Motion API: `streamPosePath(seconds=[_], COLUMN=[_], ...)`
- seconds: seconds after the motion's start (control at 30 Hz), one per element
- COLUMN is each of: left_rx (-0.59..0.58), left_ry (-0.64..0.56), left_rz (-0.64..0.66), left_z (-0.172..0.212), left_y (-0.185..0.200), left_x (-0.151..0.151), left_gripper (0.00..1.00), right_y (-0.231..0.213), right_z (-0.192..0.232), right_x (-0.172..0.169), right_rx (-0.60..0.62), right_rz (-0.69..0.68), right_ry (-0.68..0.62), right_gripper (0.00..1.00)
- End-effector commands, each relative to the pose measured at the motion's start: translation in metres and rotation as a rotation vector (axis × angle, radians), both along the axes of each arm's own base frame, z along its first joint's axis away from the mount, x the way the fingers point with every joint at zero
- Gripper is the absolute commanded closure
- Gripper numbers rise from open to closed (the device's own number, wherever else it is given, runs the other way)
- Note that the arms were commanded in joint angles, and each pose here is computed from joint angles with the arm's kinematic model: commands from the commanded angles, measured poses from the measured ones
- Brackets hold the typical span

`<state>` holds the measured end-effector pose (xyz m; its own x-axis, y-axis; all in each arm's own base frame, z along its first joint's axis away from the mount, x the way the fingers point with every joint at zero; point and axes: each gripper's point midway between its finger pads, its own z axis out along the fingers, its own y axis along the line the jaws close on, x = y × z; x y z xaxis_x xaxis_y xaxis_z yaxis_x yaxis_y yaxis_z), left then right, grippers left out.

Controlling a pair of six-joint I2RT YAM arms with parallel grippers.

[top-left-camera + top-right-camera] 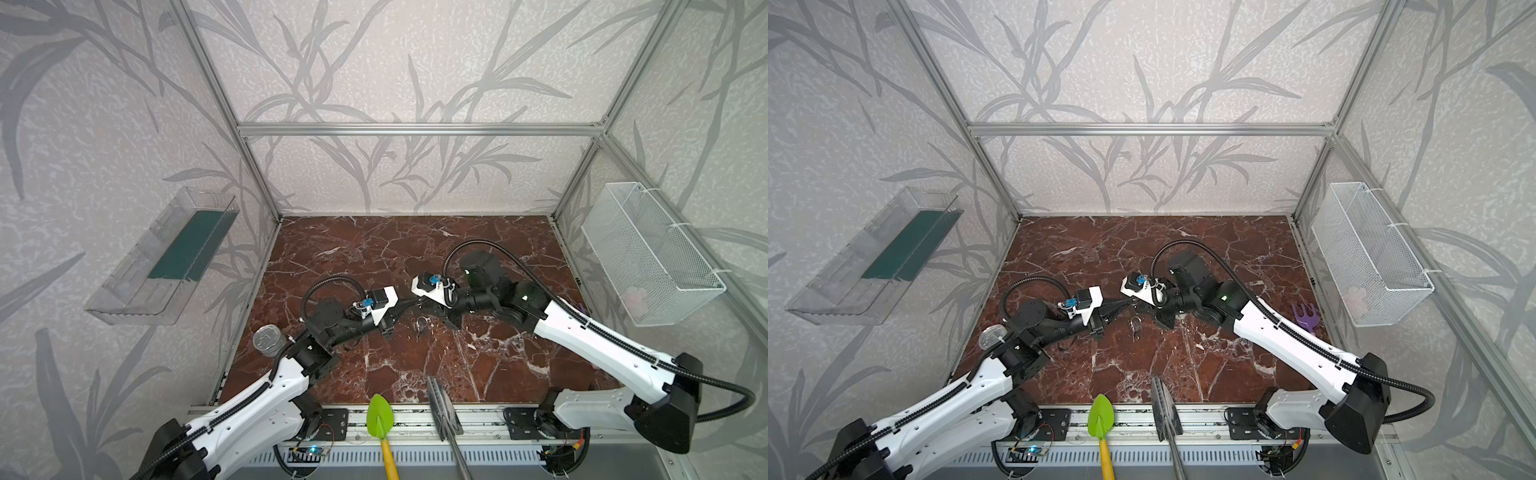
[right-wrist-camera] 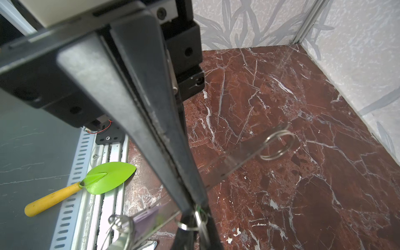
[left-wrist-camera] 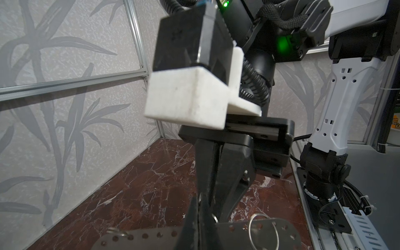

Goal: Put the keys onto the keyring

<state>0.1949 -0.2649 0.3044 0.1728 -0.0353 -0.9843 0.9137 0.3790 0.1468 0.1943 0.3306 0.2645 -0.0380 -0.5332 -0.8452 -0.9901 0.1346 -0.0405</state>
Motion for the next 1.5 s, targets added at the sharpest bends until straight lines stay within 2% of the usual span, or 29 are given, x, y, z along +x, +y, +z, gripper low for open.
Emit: streamPosePath(seconds=[0.0,0.13,0.3,0.4,0.47,0.6,0.83,1.17,1.47], left_rx=[-0.042,-0.057,-0.082,-0.099,-0.107,-0.125,-0.153,-0.163,-0.156], left_ry=[-0.031,-0.032,-0.042,-0.041,-0.038,-0.031,0.016,0.039,0.044], left_rz=[0.009,0.014,0.054,0.104,0.138,0.212,0.298,0.341,0.310], left_z=[0.010,0.009,0.012,0.013,0.014,0.017,0.020,0.024,0.024], left_y=[0.003,0.004,0.008,0.013,0.016,0.023,0.028,0.029,0.022], left_x=[0.000,0.001,0.005,0.012,0.017,0.029,0.047,0.058,0.058], left_gripper=[1.00,1.00,1.00,1.00,1.00,1.00,1.00,1.00,1.00], right_y=[0.007,-0.001,-0.022,-0.041,-0.054,-0.065,-0.060,-0.048,-0.039], right_z=[0.012,0.008,0.009,0.017,0.025,0.039,0.037,0.015,0.013], right_x=[-0.016,-0.010,-0.001,0.013,0.020,0.020,0.019,0.013,0.033], right_rx=[0.032,0.014,0.018,0.050,0.083,0.185,0.326,0.307,0.255], right_rz=[0.080,0.020,-0.110,-0.251,-0.334,-0.413,-0.444,-0.386,-0.414], right_ry=[0.001,-0.023,-0.086,-0.150,-0.181,-0.193,-0.115,-0.051,-0.109], right_gripper=[1.00,0.77,0.63,0.55,0.53,0.49,0.48,0.46,0.46])
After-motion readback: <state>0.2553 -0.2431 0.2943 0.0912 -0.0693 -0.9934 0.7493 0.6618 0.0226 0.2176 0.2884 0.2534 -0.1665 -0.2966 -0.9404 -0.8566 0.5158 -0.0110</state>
